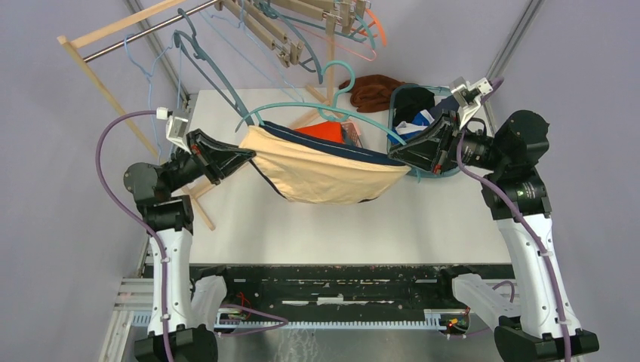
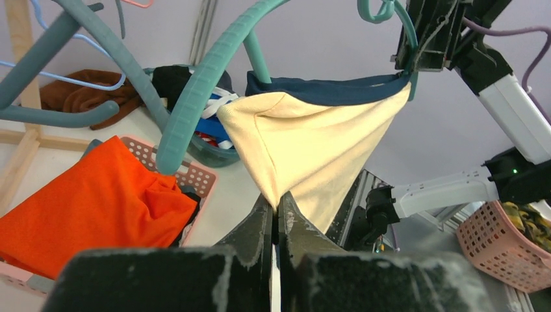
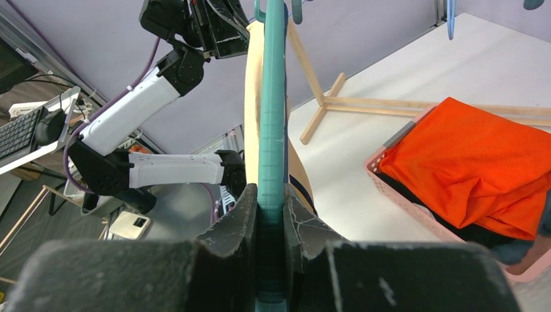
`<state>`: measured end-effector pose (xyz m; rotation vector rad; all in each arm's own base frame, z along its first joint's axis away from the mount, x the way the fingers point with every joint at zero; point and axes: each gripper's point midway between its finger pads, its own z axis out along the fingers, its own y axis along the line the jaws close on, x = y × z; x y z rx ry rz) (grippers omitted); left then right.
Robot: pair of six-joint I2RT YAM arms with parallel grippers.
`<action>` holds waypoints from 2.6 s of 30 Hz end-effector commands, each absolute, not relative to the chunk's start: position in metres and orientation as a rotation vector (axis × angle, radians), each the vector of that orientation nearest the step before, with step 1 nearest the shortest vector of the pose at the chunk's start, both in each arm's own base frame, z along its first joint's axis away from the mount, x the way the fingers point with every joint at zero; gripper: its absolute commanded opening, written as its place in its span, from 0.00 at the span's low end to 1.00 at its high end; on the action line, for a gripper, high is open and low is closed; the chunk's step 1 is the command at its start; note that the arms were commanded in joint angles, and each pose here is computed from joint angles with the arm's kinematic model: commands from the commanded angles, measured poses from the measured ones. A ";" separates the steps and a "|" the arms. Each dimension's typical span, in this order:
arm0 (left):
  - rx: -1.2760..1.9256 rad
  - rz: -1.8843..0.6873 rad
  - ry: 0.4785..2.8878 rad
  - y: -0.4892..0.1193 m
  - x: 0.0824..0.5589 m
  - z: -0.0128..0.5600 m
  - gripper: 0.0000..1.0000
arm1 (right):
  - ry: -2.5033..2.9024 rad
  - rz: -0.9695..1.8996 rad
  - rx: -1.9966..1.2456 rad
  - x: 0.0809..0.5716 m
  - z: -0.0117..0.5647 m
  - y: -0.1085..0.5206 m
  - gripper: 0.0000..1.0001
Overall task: Remove the underwear clipped to the hanger
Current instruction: Remove the underwear from the hanger.
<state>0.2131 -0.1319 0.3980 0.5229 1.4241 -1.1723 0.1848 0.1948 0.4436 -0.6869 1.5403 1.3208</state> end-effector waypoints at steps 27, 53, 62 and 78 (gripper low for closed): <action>0.275 -0.925 1.439 -0.080 0.232 0.422 0.03 | 1.394 1.335 -0.594 0.195 0.477 0.188 0.00; 0.127 -0.893 1.436 -0.046 0.231 0.420 0.03 | 1.408 1.246 -0.721 0.182 0.469 0.185 0.01; 0.131 -0.871 1.438 -0.042 0.229 0.420 0.03 | 1.430 1.178 -0.782 0.174 0.465 0.177 0.01; 0.426 -0.669 1.497 -0.063 0.201 0.418 0.10 | 1.406 1.275 -0.781 0.166 0.481 0.181 0.00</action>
